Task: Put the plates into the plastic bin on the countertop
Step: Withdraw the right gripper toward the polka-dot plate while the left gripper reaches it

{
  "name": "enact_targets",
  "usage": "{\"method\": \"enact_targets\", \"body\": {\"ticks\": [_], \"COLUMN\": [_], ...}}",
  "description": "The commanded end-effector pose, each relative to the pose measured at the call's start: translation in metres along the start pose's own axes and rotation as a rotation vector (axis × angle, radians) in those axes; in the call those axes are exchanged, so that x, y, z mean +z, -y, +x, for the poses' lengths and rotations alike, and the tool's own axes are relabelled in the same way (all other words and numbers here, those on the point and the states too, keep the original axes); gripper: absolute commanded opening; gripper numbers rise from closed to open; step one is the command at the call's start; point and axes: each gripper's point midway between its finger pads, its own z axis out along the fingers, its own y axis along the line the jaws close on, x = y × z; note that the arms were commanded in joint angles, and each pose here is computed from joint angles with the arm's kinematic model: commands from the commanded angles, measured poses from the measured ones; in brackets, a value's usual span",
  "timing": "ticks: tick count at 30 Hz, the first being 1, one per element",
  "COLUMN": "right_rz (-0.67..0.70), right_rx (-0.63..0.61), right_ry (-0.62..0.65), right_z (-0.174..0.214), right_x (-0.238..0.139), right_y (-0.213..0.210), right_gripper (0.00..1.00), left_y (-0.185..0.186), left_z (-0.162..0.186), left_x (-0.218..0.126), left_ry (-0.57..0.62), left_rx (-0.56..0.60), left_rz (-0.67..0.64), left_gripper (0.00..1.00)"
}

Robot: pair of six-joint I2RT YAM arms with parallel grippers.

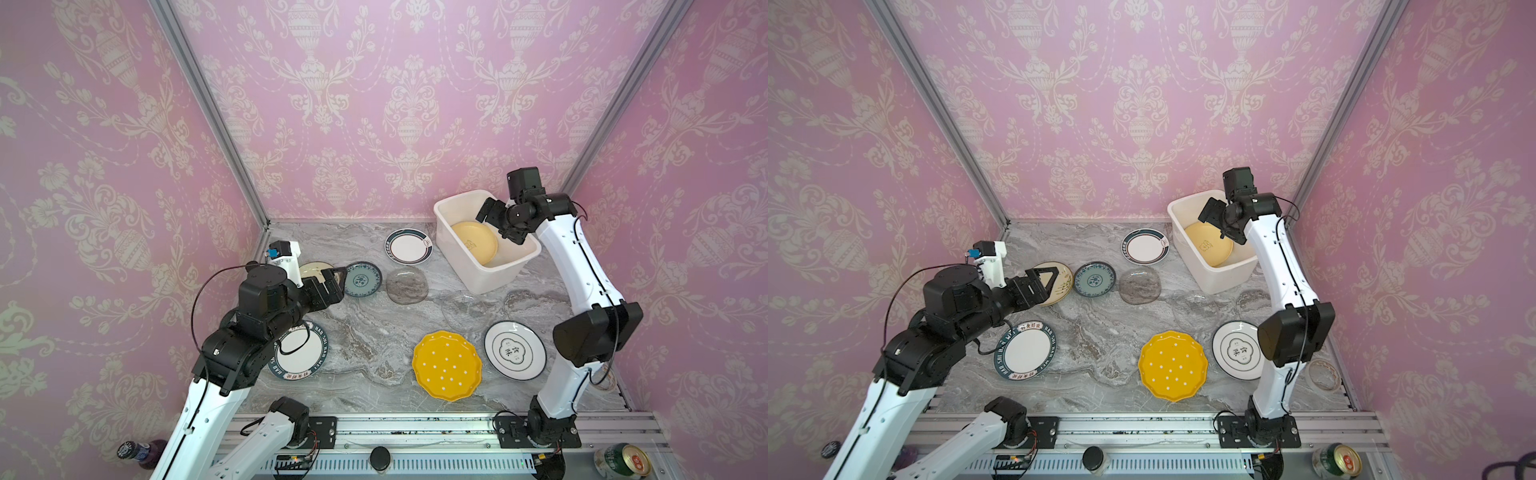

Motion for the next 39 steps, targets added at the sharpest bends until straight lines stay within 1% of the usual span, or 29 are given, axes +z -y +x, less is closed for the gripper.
{"method": "enact_targets", "body": {"ticks": [1,4,7,8,10,12,14,18,21,24,27,29,34,39], "right_rz": [-0.163,-0.247,-0.299,-0.304,-0.284,-0.246,-0.218,-0.148,-0.108,-0.065,-0.069,-0.082,-0.068,-0.070], "right_rx": [-0.185,-0.208,-0.185,-0.168,-0.141,-0.126,-0.125,-0.098,-0.079,-0.030,0.035,0.071,0.105,0.119], "right_ry": [0.018,0.005,-0.016,-0.035,-0.115,-0.234,-0.339,-0.505,-0.569,-0.612,-0.631,-0.644,-0.659,-0.653], "right_z": [0.023,0.056,0.092,0.106,0.137,0.175,0.208,0.271,0.304,0.330,0.350,0.359,0.373,0.380], "right_x": [-0.048,-0.079,-0.098,-0.103,-0.106,-0.106,-0.103,-0.091,-0.082,-0.071,-0.058,-0.050,-0.033,-0.022], "right_y": [-0.034,-0.033,-0.017,-0.008,0.011,0.033,0.051,0.090,0.110,0.129,0.137,0.137,0.146,0.150], "right_gripper": [0.96,0.93,0.91,0.90,0.90,0.91,0.91,0.91,0.92,0.92,0.93,0.93,0.93,0.95], "left_y": [0.004,0.006,-0.001,0.002,0.005,0.001,0.000,0.006,0.014,0.024,0.034,0.035,0.035,0.032], "left_z": [0.020,0.041,0.067,0.077,0.096,0.111,0.121,0.139,0.160,0.191,0.222,0.239,0.268,0.286], "left_x": [-0.002,0.002,0.004,0.004,0.007,0.010,0.014,0.033,0.048,0.065,0.084,0.097,0.129,0.148], "left_ry": [-0.096,-0.233,-0.389,-0.448,-0.548,-0.631,-0.690,-0.762,-0.813,-0.895,-0.982,-1.014,-1.050,-1.072], "left_rx": [-0.055,-0.097,-0.126,-0.125,-0.139,-0.140,-0.128,-0.090,-0.027,0.025,0.054,0.052,-0.062,-0.126], "left_rz": [0.044,0.038,-0.006,0.014,0.044,0.031,0.016,0.005,-0.010,-0.001,0.008,-0.010,-0.026,-0.041], "left_gripper": [0.99,0.99,0.99,0.99,0.99,0.99,0.99,0.99,0.99,0.99,0.99,0.99,0.99,0.99]}}
